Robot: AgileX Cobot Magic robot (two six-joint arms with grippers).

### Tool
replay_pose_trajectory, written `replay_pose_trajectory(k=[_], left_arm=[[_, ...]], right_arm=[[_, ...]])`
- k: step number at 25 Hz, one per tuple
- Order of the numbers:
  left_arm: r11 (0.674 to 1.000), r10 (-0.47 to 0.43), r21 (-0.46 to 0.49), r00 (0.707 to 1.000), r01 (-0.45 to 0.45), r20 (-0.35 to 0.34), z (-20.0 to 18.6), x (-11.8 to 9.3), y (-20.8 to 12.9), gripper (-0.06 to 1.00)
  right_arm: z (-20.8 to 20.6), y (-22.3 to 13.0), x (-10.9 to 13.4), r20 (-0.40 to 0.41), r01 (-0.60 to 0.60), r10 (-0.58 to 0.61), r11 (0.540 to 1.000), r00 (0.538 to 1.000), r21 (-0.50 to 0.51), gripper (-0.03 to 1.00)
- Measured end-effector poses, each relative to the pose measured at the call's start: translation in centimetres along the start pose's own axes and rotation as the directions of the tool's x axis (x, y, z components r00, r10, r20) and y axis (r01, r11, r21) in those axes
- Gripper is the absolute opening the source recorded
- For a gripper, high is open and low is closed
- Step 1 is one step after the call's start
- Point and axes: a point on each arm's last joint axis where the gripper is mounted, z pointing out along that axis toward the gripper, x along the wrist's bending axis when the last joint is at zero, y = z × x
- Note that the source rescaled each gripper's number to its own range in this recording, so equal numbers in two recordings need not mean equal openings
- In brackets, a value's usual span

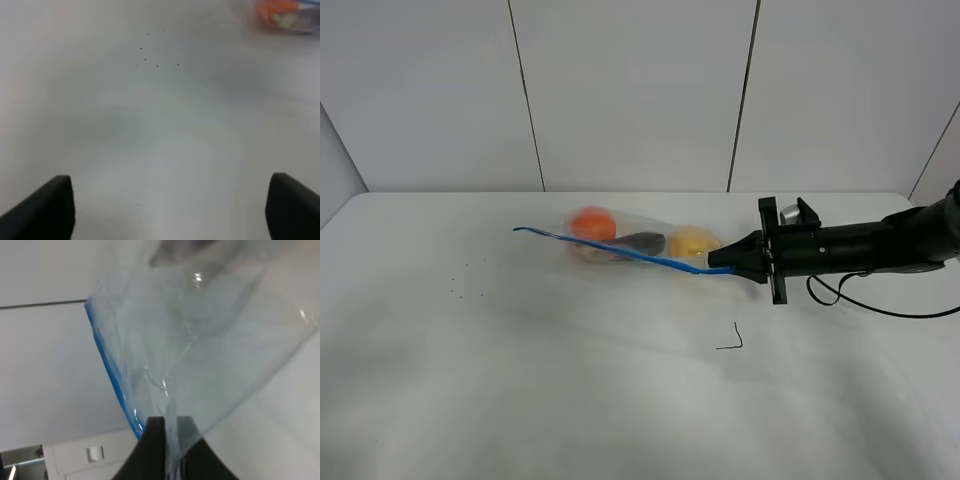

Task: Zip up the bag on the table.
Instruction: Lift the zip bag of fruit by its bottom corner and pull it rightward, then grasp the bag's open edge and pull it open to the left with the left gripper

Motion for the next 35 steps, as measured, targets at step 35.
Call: replay_pose_trajectory(k=[35], left_arm=[[0.999, 0.05, -0.012, 0.999, -0.05, -0.016, -0.1, 0.4, 9.0, 0.98]], right_arm=[[-0.2, 0.3, 0.7, -0.029, -0.035, 0.034, 0.999, 0.999, -0.035, 0.0]])
